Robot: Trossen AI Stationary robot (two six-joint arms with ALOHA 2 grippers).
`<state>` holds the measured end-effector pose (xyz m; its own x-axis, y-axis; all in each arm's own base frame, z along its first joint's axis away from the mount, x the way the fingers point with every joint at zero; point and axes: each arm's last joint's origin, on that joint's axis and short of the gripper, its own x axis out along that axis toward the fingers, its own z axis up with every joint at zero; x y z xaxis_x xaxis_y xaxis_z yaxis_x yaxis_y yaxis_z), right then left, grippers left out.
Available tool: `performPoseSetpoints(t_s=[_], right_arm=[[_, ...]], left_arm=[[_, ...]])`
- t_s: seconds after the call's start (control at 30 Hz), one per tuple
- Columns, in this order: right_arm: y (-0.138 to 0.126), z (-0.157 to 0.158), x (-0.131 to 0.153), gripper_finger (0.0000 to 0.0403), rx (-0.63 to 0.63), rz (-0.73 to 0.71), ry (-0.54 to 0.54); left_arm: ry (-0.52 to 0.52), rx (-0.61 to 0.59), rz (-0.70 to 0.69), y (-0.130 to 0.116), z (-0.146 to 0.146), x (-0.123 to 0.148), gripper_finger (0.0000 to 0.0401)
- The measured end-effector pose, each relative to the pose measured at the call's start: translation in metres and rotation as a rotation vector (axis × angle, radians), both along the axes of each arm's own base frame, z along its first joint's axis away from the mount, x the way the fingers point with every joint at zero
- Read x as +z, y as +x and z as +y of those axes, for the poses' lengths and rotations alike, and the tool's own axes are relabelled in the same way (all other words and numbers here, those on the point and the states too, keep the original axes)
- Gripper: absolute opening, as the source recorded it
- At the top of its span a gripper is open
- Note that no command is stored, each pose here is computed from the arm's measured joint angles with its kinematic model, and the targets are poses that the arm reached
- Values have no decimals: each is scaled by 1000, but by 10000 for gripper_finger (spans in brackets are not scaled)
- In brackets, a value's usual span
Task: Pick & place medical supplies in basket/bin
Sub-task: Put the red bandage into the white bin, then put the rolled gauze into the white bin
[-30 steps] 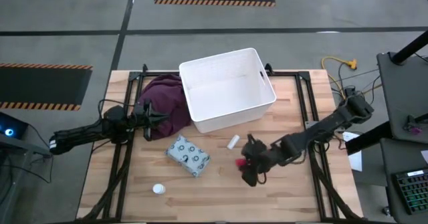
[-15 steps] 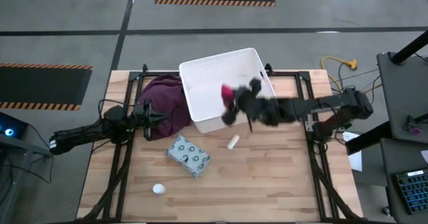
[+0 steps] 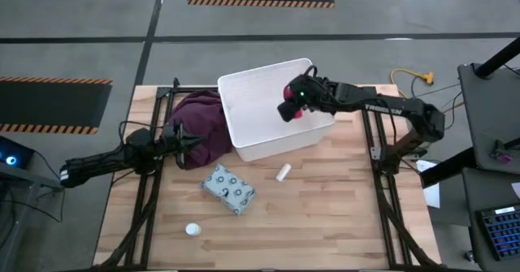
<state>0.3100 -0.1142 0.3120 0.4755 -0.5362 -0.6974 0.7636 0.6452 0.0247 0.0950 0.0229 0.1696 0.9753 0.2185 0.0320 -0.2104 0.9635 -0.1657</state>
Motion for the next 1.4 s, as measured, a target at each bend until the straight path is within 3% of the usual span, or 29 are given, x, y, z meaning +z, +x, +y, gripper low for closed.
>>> performPoseSetpoints(t_s=[0.2, 0.53, 0.87, 1.07, 1.2, 1.3, 1.4], right_arm=[[-4, 0, -13, 137, 11, 130, 40], [3, -3, -35, 145, 9, 231, 79], [-1, -1, -39, 248, -30, 260, 140], [-3, 1, -11, 293, -12, 151, 108], [5, 14, 21, 294, 195, -27, 81], [15, 37, 42, 286, 491, -184, 74], [23, 71, 47, 277, 837, -208, 17]], left_arm=[[0, 0, 0, 0, 0, 0, 0], [0, 0, 0, 0, 0, 0, 0], [0, 0, 0, 0, 0, 0, 0], [0, 0, 0, 0, 0, 0, 0], [0, -1, 0, 0, 0, 0, 0], [0, -1, 0, 0, 0, 0, 0], [0, 0, 0, 0, 0, 0, 0]])
